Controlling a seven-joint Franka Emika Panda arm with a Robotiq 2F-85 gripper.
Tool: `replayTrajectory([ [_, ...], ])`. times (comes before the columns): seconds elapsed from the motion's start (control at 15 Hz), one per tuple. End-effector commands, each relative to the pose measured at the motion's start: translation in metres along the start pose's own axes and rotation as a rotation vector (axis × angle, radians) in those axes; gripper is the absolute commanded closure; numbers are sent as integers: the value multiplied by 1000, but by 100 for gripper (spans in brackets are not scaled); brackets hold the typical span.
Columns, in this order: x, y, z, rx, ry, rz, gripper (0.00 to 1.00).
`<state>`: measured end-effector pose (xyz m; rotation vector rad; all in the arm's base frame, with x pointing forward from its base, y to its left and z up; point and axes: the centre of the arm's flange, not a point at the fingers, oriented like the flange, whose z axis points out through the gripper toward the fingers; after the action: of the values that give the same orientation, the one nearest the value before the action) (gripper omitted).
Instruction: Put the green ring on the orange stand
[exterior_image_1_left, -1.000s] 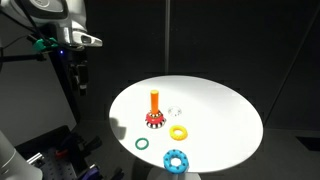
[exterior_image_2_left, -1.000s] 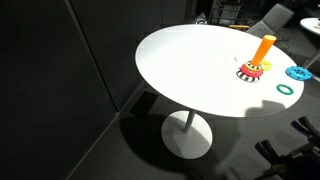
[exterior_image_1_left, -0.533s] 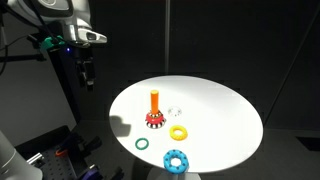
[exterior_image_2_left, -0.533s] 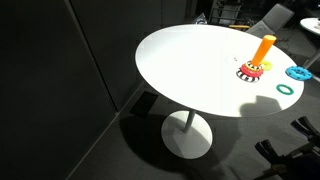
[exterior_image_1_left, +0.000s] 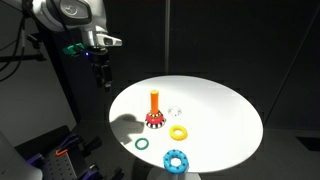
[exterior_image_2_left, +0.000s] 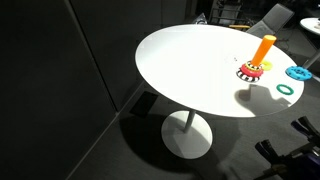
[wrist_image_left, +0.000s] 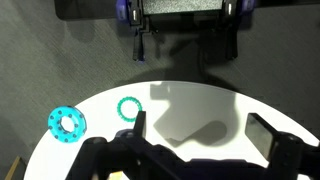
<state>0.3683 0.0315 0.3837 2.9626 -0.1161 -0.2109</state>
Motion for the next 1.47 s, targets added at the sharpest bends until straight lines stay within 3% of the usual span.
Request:
replayTrajectory([
  [0.0,30,12,7,14,19,40,0],
  [0.47,44,47,35,31,82,111,0],
  [0.8,48,72,54,113,123,165,0],
  [1.2,51,95,79,219,85,201,0],
  [1.4,51,103,81,228,74,223,0],
])
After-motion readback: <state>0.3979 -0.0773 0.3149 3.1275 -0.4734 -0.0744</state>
